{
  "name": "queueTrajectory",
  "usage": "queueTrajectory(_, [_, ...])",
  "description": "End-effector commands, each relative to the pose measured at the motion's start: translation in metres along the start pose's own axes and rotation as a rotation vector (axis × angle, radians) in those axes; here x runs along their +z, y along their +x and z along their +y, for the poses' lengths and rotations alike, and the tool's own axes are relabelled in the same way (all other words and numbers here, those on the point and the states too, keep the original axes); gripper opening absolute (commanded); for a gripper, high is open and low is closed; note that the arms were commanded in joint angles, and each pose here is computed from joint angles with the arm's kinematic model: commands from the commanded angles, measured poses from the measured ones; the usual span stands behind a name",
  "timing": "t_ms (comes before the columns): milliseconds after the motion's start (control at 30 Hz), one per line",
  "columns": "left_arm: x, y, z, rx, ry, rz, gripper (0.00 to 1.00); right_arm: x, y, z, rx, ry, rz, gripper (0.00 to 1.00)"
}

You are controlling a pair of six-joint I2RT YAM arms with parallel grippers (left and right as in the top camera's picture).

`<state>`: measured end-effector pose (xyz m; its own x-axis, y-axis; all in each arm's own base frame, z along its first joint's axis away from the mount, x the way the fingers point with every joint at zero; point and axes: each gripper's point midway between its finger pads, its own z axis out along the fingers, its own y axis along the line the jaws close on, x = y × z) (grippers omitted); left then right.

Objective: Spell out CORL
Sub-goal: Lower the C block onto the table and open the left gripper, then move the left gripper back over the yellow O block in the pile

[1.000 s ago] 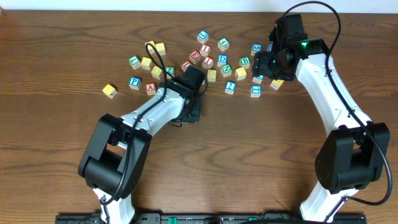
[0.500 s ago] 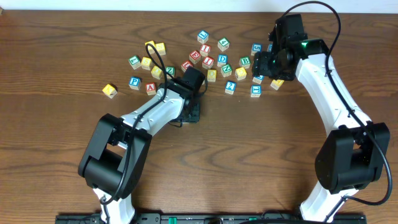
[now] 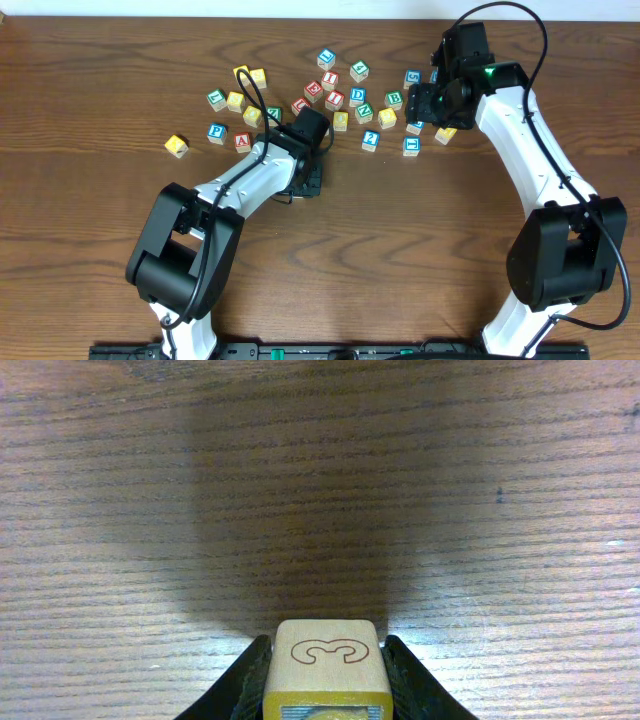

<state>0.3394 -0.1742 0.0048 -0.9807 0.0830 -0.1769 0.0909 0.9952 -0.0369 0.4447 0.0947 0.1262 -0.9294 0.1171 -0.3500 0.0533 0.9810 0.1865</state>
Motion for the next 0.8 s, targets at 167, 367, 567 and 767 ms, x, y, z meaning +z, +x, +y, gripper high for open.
queueTrajectory(167, [-0.004,-0.009,-0.001,0.03,-0.006,-0.015,0.46,0.002,0.001,0.001,-0.017,0.01,0.002,0.75])
queueTrajectory(367, [-0.065,-0.051,-0.005,0.019,0.036,-0.141,0.52,0.002,0.001,-0.002,-0.017,0.025,-0.002,0.76])
queueTrajectory(567, [-0.133,-0.094,0.024,-0.074,0.051,-0.243,0.57,0.002,0.001,-0.002,-0.017,0.027,-0.002,0.78])
queueTrajectory(767, [-0.161,-0.125,0.057,-0.138,0.044,-0.33,0.58,0.002,0.001,-0.002,-0.017,0.027,-0.002,0.83])
